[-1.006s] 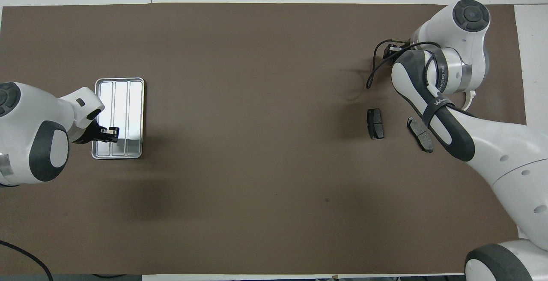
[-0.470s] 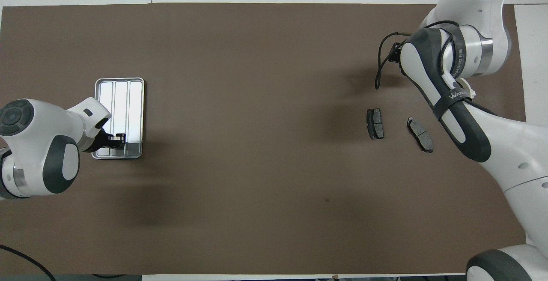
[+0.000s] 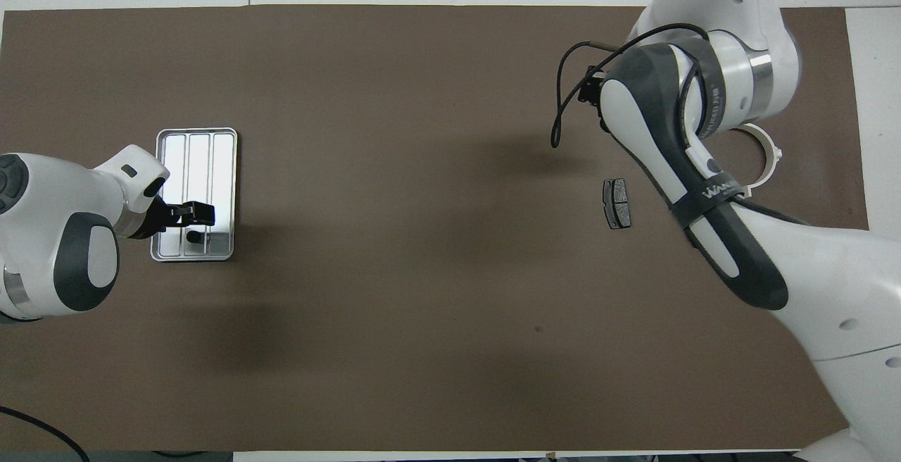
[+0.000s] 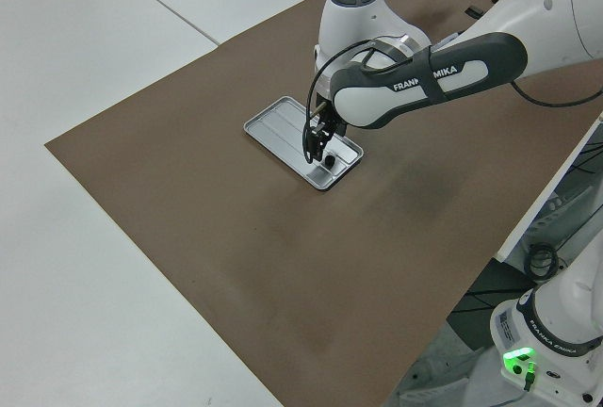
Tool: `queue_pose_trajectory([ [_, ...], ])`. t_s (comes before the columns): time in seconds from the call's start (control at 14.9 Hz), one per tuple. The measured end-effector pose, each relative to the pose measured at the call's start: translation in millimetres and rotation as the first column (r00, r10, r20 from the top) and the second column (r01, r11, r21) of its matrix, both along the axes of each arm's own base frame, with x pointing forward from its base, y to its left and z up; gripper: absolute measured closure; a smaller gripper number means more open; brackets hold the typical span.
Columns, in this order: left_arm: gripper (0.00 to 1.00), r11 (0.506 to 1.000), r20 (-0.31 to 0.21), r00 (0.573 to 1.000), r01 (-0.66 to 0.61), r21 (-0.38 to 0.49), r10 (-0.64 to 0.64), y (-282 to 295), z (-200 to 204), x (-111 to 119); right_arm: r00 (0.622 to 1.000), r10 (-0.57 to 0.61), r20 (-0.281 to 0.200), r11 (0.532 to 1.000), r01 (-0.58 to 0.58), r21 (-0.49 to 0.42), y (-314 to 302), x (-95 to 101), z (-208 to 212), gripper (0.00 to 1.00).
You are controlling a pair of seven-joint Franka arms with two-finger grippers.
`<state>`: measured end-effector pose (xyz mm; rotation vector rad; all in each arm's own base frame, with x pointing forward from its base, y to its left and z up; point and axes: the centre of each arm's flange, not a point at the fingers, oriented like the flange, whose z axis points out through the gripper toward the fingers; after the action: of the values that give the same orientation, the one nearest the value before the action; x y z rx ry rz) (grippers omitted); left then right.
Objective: Pick bearing gear from pile to tray
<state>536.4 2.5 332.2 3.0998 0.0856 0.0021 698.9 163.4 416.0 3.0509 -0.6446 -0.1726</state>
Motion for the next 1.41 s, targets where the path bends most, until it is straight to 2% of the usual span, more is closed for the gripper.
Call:
queue_pose_trajectory([
  [0.07,0.01,1.000,0.011,1.000,-0.010,-0.001,0.010,-2.6,6.7,4.5,0.999,-0.050,0.010,0.999,0.050,0.000,31.0,-7.5,8.9,0.63],
  [0.2,0.00,1.000,0.020,0.999,-0.029,-0.004,0.029,-8.9,13.9,9.1,0.987,-0.159,0.032,0.987,0.159,0.004,96.7,-26.7,18.9,0.63],
  [0.4,0.00,0.999,0.018,0.999,-0.041,-0.005,0.042,-11.5,14.4,9.3,0.964,-0.261,0.058,0.965,0.259,0.040,174.7,-54.6,21.3,0.63],
  [0.67,0.00,0.999,0.017,0.999,-0.043,-0.005,0.043,-11.7,14.3,9.2,0.941,-0.329,0.076,0.943,0.323,0.077,257.8,-84.1,-15.9,0.63],
  [0.94,0.00,0.999,0.016,0.999,-0.042,-0.006,0.042,-15.1,14.3,9.1,0.931,-0.354,0.092,0.932,0.343,0.115,296.0,-90.1,-72.5,0.63],
  [1.14,0.00,0.999,0.016,0.999,-0.050,-0.006,0.050,-17.9,14.3,9.0,0.927,-0.360,0.105,0.928,0.345,0.139,298.7,-84.7,-91.4,0.63],
  [1.41,0.00,0.999,0.015,0.999,-0.048,-0.007,0.048,-22.9,14.3,8.9,0.924,-0.353,0.146,0.928,0.326,0.181,307.9,-83.0,-107.8,0.63],
])
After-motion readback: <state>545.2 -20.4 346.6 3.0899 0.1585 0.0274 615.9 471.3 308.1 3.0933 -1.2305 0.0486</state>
